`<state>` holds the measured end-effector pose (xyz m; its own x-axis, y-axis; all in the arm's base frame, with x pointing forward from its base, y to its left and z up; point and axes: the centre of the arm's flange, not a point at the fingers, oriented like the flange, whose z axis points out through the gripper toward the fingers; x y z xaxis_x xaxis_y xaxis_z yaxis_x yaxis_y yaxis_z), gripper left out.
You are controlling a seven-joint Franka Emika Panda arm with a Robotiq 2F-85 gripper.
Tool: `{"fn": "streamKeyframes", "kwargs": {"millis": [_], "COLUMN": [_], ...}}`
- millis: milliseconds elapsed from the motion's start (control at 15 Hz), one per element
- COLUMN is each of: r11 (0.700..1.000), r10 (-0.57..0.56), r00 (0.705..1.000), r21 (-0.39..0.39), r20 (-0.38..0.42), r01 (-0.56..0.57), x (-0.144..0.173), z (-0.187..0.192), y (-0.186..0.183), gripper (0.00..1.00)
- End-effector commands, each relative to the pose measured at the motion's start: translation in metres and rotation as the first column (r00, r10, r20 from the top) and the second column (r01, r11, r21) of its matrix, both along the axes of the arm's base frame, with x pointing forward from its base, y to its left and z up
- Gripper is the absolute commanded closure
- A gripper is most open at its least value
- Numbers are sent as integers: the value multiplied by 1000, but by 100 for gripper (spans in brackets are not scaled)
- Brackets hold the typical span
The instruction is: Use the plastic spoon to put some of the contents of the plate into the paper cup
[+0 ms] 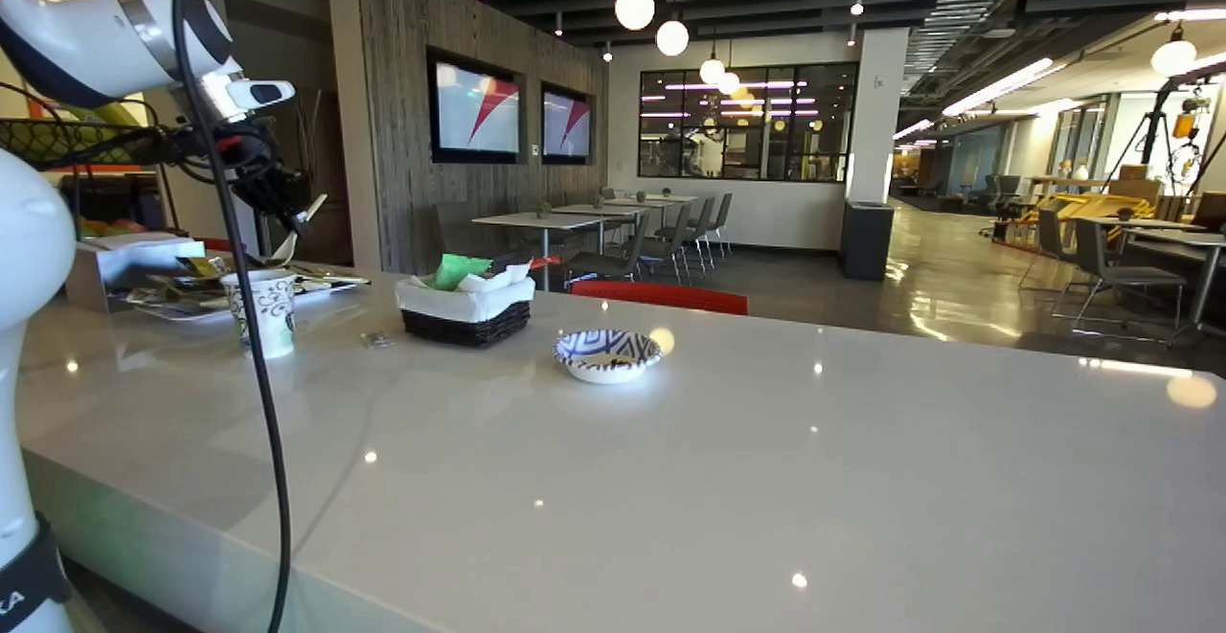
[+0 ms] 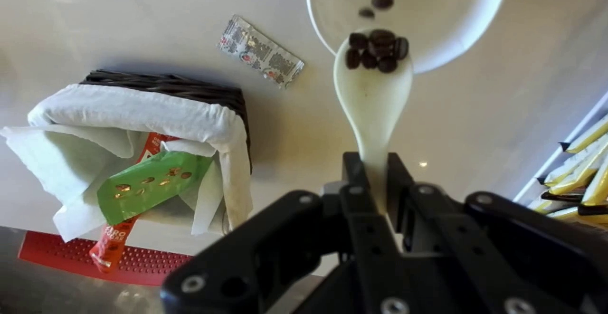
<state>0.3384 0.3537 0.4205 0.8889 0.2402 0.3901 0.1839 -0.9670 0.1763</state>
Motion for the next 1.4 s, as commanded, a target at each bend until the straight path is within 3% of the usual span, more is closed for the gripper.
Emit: {"fn": "streamKeyframes", "kwargs": {"millis": [0,467,600,667,733,800,933,1067,1333], "r11": [999,997,998,995,999,990,993,964,952], "r10": [-19,-75,-55,-92,-51,-138,-117,-246,-271], "r00": [999,993,997,992,997,985,990,958,951], "r21": [-44,-15,-2,-17,7,-29,-11,-63,-106], "r20": [41,96,61,84,59,99,73,146,149], "r01": [21,77,55,94,51,141,118,257,288], "x": [-10,-17,-19,-17,-20,-15,-18,-13,-17], "z": [-4,-2,-1,-1,0,-2,0,0,3], "y": [10,18,20,19,18,19,18,20,23], "gripper": [96,96,96,96,96,96,96,96,96]}}
